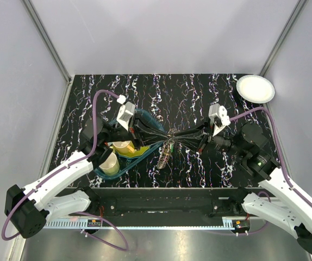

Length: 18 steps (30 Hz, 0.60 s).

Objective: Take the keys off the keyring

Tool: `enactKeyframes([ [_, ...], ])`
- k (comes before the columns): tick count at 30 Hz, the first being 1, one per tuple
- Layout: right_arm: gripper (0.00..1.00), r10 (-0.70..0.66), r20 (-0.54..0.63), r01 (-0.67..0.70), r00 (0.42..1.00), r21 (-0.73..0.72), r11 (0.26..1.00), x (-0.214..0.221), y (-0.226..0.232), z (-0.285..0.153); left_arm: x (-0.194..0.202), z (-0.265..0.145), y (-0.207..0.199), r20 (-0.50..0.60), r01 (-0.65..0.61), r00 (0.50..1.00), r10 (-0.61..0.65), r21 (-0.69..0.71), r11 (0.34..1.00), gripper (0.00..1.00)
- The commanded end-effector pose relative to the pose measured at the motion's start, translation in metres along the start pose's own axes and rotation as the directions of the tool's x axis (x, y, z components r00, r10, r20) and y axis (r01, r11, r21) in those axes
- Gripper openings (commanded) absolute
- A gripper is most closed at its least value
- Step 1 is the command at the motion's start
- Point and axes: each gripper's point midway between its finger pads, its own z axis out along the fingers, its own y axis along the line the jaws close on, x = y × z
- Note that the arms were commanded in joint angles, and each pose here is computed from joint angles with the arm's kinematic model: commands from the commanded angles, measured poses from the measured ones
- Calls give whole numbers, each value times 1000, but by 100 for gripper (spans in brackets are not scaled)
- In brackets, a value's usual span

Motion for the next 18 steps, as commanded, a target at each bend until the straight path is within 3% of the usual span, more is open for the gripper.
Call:
enactKeyframes([
  [1, 24, 13, 26, -13, 1000, -16, 1000, -3, 3, 1, -24, 0, -13, 70, -130, 990, 126, 51, 990, 0],
  [9, 18, 83, 9, -83, 996, 0, 997, 20, 1, -4, -25, 0, -11, 74, -127, 989, 124, 35, 991, 0],
  [18, 17, 79, 23, -80, 997, 21, 997, 14, 1, -8, -23, 1, -11, 71, -126, 990, 122, 48, 991, 0],
])
